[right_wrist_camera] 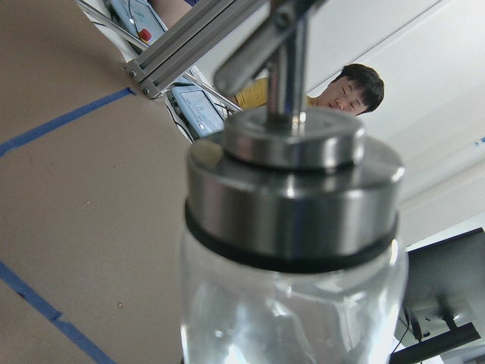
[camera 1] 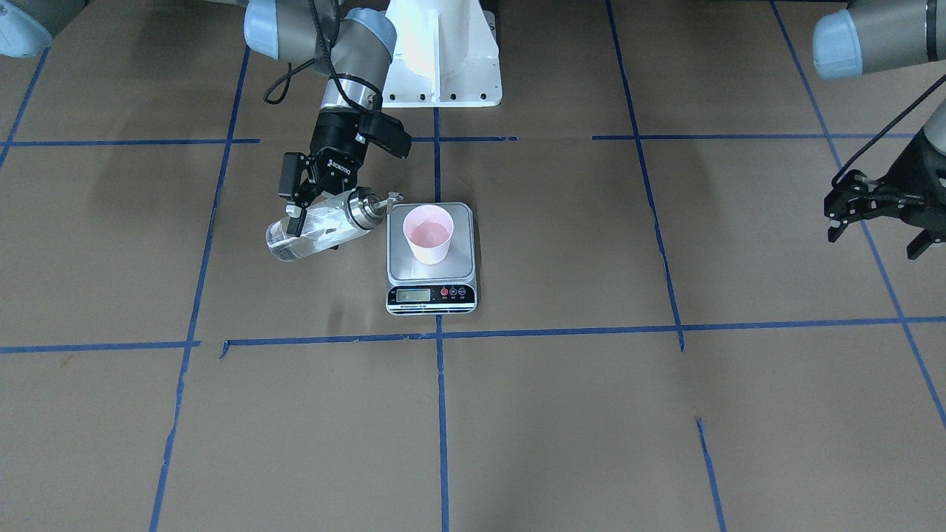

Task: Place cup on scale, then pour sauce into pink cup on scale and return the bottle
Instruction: 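Carry the glass bottle with the right gripper toward the pink cup, then tilt the glass bottle spout over the pink cup with the right gripper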

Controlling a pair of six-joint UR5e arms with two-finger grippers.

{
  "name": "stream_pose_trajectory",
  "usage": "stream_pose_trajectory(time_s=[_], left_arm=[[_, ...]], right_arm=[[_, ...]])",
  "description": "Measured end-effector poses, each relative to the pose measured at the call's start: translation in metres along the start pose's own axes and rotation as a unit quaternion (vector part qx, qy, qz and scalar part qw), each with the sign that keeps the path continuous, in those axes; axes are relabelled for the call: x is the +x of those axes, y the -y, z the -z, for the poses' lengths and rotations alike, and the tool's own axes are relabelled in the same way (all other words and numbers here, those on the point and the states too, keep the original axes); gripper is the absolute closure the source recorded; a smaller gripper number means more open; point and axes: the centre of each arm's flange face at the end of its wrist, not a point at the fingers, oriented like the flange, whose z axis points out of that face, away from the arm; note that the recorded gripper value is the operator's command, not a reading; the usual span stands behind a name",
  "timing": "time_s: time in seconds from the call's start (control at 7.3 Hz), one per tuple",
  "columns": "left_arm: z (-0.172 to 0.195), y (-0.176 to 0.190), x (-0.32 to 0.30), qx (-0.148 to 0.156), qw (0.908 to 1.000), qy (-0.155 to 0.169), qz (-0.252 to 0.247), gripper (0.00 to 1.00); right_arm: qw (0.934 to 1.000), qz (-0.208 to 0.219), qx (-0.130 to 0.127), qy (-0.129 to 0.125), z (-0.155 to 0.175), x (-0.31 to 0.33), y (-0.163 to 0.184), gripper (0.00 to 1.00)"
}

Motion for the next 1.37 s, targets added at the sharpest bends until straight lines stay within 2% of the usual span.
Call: stream_pose_trajectory(time_s=[0.27, 0.55, 0.82, 1.1, 1.37], left_arm=[[-0.006, -0.009, -0.002, -0.008, 0.9999, -0.011, 0.003, 0.01], [-0.009, -0.014, -0.003, -0.012, 0.9997, -0.021, 0.004, 0.01], [-0.010, -0.014, -0.003, -0.013, 0.9997, -0.022, 0.005, 0.01], [-0.010, -0.014, -0.003, -0.013, 0.9996, -0.022, 0.005, 0.01], [-0.011, -0.014, -0.003, -0.014, 0.9996, -0.022, 0.005, 0.01]], right_arm=[[0.9988, 0.045, 0.008, -0.017, 0.007, -0.015, -0.002, 1.00], [0.9937, 0.105, -0.001, -0.040, 0.011, -0.022, 0.001, 1.00], [0.9856, 0.159, -0.014, -0.058, 0.014, -0.024, 0.006, 1.00], [0.9735, 0.219, -0.019, -0.065, 0.014, -0.024, 0.006, 1.00], [0.9654, 0.251, -0.021, -0.067, 0.014, -0.024, 0.006, 1.00]])
